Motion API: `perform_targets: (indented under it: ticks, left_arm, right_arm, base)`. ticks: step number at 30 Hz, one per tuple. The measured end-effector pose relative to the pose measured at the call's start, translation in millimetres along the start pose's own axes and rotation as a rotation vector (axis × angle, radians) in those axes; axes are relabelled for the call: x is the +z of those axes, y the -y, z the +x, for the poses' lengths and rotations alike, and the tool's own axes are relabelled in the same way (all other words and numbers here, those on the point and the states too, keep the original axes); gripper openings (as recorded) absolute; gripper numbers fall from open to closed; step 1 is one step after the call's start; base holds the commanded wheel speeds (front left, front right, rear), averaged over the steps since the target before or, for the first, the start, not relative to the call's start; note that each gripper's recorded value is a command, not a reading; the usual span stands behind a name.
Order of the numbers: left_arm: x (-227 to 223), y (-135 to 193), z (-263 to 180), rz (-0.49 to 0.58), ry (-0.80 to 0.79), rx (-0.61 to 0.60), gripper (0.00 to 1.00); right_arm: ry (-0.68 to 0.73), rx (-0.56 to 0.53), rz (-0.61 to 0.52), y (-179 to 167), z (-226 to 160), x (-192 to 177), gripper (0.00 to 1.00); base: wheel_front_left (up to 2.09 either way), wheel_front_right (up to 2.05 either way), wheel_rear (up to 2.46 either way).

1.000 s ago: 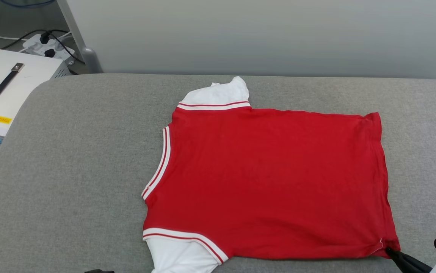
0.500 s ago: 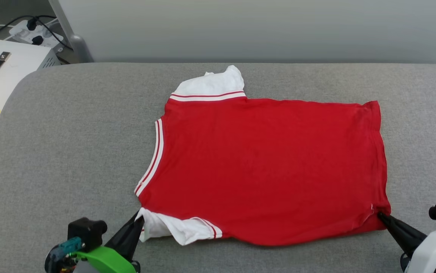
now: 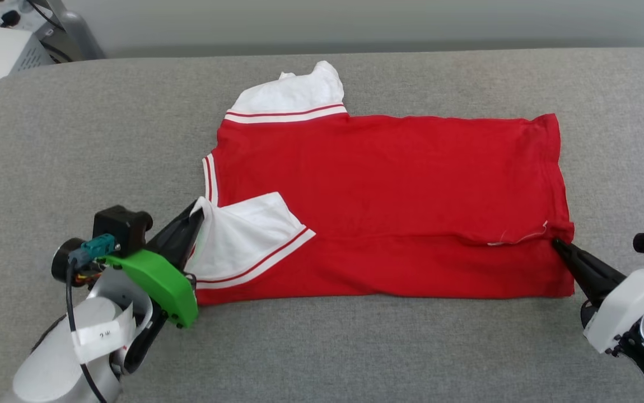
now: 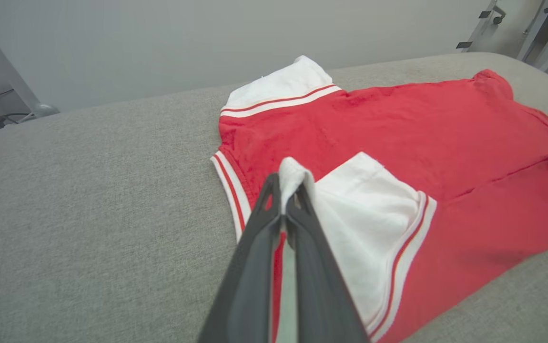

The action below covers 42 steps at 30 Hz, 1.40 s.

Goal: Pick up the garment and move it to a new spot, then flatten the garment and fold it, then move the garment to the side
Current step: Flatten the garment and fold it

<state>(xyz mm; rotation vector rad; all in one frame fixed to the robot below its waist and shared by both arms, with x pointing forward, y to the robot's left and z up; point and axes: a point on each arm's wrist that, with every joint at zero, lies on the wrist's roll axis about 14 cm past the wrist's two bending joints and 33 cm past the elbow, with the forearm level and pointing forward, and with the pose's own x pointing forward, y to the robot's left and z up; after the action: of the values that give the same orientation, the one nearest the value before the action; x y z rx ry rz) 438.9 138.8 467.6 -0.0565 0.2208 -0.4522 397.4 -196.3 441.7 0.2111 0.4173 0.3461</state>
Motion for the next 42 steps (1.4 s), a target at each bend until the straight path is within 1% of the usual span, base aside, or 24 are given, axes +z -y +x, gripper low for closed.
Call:
perform_targets:
  ticks: [6, 11, 14, 20, 21, 22, 23, 24, 27, 32, 34, 38, 40, 42]
  left_arm:
    - [-25, -9, 25, -0.001, -0.075, -0.006, 0.0]
    - [-67, -15, 31, -0.012, -0.188, 0.003, 0.0]
    - [-83, -16, 31, -0.027, -0.221, 0.014, 0.0]
    - [-86, -17, 32, -0.018, -0.217, 0.023, 0.0]
    - [-85, -17, 32, -0.021, -0.214, 0.023, 0.0]
    - [-84, -17, 31, -0.026, -0.211, 0.026, 0.4]
    - [-83, -17, 31, -0.026, -0.209, 0.028, 0.87]
    - [-82, -18, 30, -0.022, -0.206, 0.03, 1.0]
    - [-68, -21, 29, -0.01, -0.171, 0.039, 1.0]
    - [-28, -39, 27, 0.054, -0.086, 0.058, 1.0]
    - [-16, -45, 23, 0.073, -0.075, 0.064, 1.0]
    - [2, -48, 16, 0.092, -0.103, 0.054, 1.0]
    - [9, -49, 13, 0.102, -0.14, 0.045, 1.0]
    - [9, -49, 8, 0.101, -0.211, 0.036, 1.0]
  right_arm:
    - [-0.036, -0.044, 0.005, 18, 16, -5, 0.0]
    - [-0.116, -0.069, 0.019, 27, 27, -28, 0.0]
    - [-0.153, -0.082, 0.018, 31, 29, -40, 0.0]
    - [-0.156, -0.079, 0.008, 29, 34, -44, 0.0]
    - [-0.151, -0.078, 0.007, 29, 35, -42, 0.04]
    - [-0.139, -0.075, 0.006, 27, 35, -40, 0.36]
    - [-0.13, -0.074, 0.005, 26, 36, -39, 0.87]
    - [-0.121, -0.072, 0.002, 25, 36, -36, 1.0]
    - [-0.073, -0.059, -0.009, 21, 36, -25, 1.0]
    - [0.03, -0.038, -0.044, 17, 34, 7, 1.0]
    - [0.056, -0.033, -0.052, 15, 31, 14, 1.0]
    - [0.095, -0.02, -0.078, 10, 26, 26, 1.0]
    - [0.102, -0.01, -0.087, 6, 24, 30, 1.0]
    - [0.11, -0.005, -0.093, 2, 23, 34, 1.0]
  base:
    - [0.0, 0.0, 0.0]
    - [0.0, 0.0, 0.0]
    - [0.0, 0.0, 0.0]
    - [0.0, 0.0, 0.0]
    - [0.0, 0.0, 0.0]
    - [0.0, 0.0, 0.0]
    - [0.0, 0.0, 0.0]
    - [0.0, 0.0, 0.0]
    - [0.0, 0.0, 0.0]
    - [0.0, 0.0, 0.0]
    - [0.0, 0.0, 0.0]
    - [0.0, 0.0, 0.0]
    - [0.0, 0.0, 0.0]
    - [0.0, 0.0, 0.0]
